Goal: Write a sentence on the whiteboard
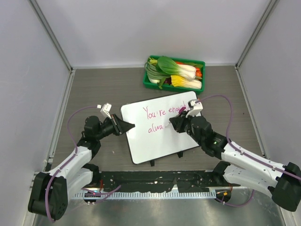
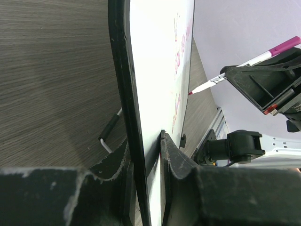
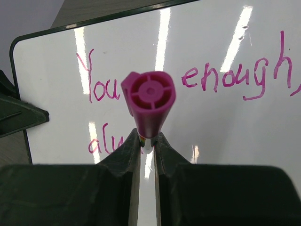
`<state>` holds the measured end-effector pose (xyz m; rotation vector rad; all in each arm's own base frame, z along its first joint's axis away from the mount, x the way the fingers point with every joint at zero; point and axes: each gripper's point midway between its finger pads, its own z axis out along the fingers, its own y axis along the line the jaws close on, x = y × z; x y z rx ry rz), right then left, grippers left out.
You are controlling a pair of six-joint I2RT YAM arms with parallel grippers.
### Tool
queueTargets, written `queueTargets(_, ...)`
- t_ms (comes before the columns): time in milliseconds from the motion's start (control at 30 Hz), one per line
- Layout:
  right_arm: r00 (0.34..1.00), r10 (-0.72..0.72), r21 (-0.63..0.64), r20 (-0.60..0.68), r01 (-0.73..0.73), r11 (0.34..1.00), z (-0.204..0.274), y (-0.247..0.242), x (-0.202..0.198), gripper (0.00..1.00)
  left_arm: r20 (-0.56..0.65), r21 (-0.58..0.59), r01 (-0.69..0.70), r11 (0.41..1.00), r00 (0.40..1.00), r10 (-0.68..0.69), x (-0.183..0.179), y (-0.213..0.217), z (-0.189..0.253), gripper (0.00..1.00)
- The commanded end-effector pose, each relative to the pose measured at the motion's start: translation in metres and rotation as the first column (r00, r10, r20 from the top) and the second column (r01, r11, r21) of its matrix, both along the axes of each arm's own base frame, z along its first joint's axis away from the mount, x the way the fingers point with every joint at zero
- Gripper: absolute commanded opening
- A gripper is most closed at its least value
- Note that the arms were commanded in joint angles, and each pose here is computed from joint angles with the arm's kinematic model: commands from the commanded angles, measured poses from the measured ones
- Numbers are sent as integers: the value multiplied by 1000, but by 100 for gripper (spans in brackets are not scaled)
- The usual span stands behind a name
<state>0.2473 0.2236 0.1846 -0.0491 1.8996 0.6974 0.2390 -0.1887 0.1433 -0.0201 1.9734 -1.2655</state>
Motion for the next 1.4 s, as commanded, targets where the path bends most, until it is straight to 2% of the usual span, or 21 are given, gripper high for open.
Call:
queueTargets(0,998,-35,38,56,33,999,26,3,13,1,26,190,-80,978,997,76,10,22,-39,0)
queueTargets(533,996,-39,93,77,32,995,38,14,23,1,24,191,-79,978,997,76,10,22,-39,0)
queueTargets(833,997,-53,67,59,49,997,22,15,28,1,27,188,-76,979,997,72,9,21,-39,0)
queueTargets(1367,999,-39,0,-12,39,999,-20,1,11,1,27,190,-78,979,997,75,10,21,-39,0)
